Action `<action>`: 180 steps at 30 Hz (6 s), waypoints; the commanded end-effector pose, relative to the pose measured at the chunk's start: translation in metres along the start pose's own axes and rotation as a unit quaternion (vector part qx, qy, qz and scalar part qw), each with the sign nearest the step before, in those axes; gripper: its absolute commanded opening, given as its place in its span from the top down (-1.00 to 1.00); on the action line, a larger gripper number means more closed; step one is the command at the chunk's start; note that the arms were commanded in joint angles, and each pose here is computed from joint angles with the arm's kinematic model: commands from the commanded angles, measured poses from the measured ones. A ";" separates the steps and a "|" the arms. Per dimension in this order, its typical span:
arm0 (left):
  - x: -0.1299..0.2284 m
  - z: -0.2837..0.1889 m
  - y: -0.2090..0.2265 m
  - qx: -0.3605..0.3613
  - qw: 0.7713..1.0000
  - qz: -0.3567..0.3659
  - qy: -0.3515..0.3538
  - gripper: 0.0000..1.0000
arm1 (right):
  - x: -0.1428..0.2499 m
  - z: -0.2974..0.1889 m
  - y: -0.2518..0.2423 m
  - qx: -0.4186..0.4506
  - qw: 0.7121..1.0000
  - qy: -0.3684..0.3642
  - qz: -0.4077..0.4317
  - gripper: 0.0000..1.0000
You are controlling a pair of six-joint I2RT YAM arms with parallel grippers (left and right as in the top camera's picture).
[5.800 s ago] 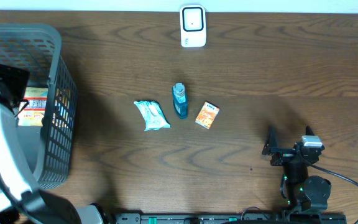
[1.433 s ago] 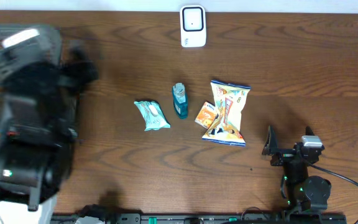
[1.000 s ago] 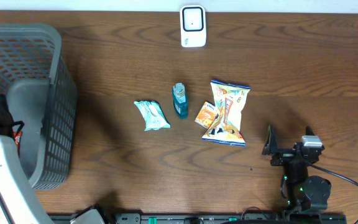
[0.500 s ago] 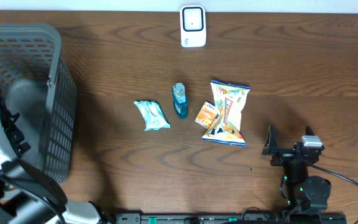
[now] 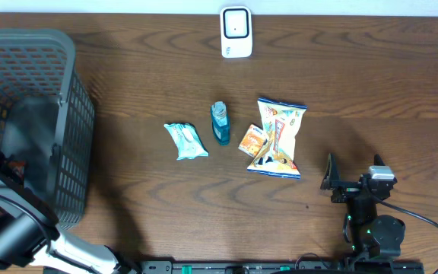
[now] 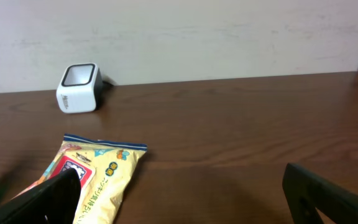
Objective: Scan the item barcode
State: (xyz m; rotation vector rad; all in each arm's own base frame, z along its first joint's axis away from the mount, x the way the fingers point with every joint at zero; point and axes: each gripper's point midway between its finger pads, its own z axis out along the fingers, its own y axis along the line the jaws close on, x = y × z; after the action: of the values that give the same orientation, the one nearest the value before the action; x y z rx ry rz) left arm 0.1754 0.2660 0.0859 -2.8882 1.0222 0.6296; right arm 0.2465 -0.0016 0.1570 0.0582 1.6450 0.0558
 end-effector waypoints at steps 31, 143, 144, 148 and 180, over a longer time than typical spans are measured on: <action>-0.011 0.041 -0.020 -0.006 0.996 0.002 -0.086 -0.98 | 0.001 0.000 0.002 -0.003 1.000 0.001 -0.006 -0.99; 0.279 -0.345 0.178 0.636 0.359 0.676 -0.096 -0.96 | 0.001 0.000 0.002 -0.003 1.000 0.001 -0.006 -0.99; 0.265 -0.369 0.181 0.671 0.343 0.649 -0.106 -0.95 | 0.001 0.000 0.002 -0.003 1.000 0.001 -0.006 -0.99; 0.211 -0.449 0.198 0.776 0.278 0.547 -0.146 -0.96 | 0.001 0.000 0.002 -0.003 1.000 0.001 -0.006 -0.98; 0.019 -0.447 0.256 0.812 0.173 0.472 -0.296 -0.96 | 0.001 0.000 0.002 -0.003 1.000 0.001 -0.006 -0.99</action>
State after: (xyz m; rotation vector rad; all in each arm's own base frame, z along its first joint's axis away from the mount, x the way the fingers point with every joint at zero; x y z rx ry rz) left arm 0.2102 -0.0016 0.5188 0.0897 1.4547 0.1846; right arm 0.2465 -0.0016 0.1570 0.0582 1.6450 0.0558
